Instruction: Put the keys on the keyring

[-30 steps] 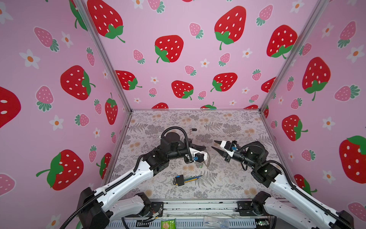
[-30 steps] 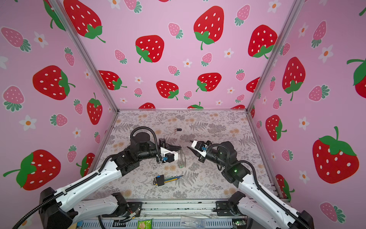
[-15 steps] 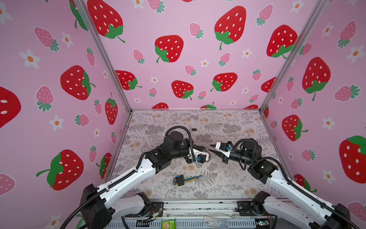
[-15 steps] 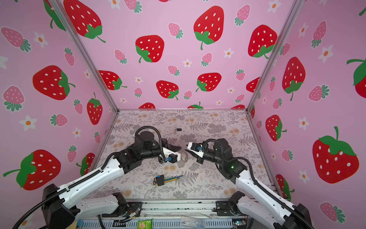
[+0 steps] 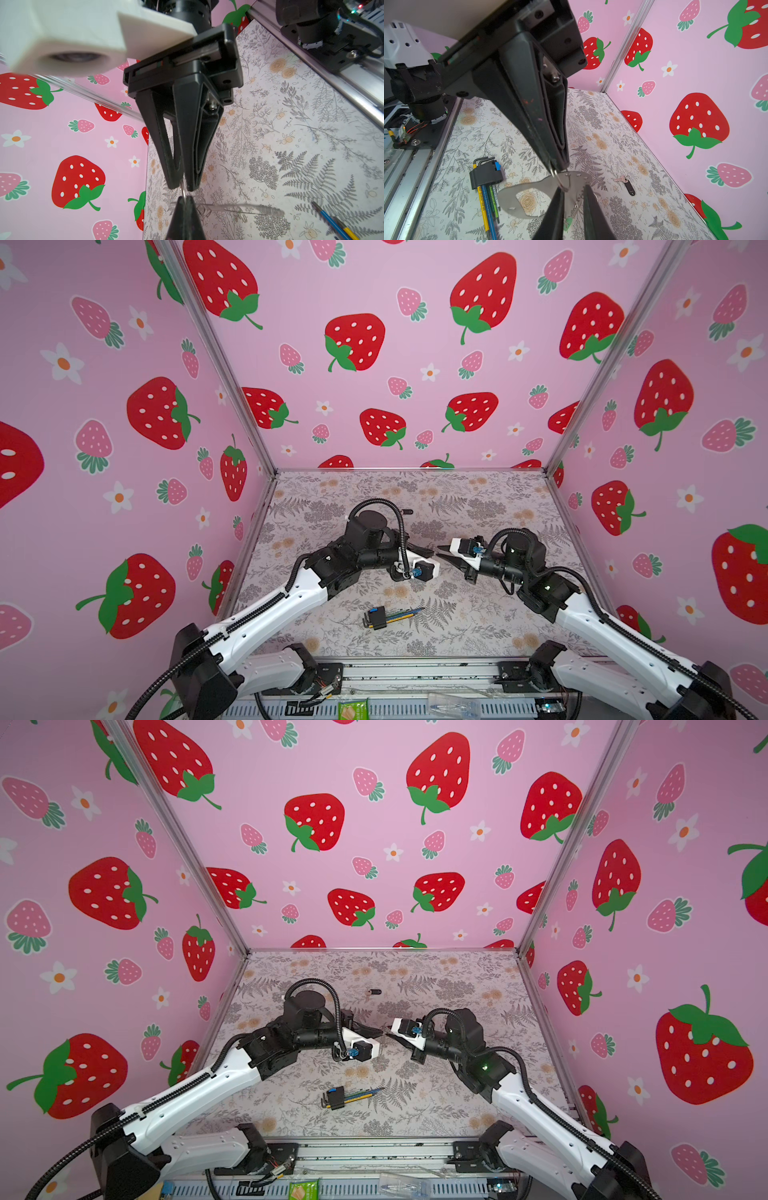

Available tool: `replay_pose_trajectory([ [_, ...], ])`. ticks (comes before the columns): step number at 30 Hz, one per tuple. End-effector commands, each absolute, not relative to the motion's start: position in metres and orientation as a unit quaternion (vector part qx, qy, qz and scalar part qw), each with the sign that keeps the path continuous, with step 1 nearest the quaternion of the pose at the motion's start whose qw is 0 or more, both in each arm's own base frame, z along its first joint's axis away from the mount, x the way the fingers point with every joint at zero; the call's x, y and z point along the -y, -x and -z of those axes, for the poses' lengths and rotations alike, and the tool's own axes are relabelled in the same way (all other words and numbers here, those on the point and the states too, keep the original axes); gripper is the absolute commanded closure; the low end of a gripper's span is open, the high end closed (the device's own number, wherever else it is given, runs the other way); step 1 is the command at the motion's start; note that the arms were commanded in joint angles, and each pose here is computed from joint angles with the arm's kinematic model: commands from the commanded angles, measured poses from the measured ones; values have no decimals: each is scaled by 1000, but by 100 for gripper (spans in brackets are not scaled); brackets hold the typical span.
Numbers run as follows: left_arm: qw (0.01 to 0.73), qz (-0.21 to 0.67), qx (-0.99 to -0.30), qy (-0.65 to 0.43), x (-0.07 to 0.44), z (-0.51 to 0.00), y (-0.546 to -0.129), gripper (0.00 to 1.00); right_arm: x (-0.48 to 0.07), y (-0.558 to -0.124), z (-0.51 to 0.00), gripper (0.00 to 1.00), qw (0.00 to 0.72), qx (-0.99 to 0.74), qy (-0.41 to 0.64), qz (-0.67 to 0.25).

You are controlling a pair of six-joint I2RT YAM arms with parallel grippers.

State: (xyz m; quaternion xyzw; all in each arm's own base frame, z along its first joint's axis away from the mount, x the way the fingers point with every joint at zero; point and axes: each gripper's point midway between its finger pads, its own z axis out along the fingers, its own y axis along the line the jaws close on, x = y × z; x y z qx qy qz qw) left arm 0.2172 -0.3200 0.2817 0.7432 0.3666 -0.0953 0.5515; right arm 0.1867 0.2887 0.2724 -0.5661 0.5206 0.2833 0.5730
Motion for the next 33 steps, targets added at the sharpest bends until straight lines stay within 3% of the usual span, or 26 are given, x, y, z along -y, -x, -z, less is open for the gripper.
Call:
replay_pose_trajectory([
  [1, 559, 109, -345, -746, 325, -301, -210, 100, -291, -182, -291, 81, 586, -498, 567, -295],
  [11, 544, 119, -352, -753, 326, -296, -210, 100, -293, -177, -294, 84, 586, -491, 569, -303],
  [21, 530, 138, -378, -746, 326, -295, -214, 100, -293, -178, -290, 94, 582, -498, 565, -307],
  [23, 538, 148, -394, -730, 324, -300, -219, 86, -292, -178, -290, 95, 585, -501, 558, -308],
  [25, 552, 168, -412, -705, 317, -306, -226, 79, -291, -181, -291, 95, 592, -505, 545, -312],
  [33, 605, 259, -441, -610, 289, -319, -233, 77, -299, -179, -301, 96, 592, -498, 519, -363],
])
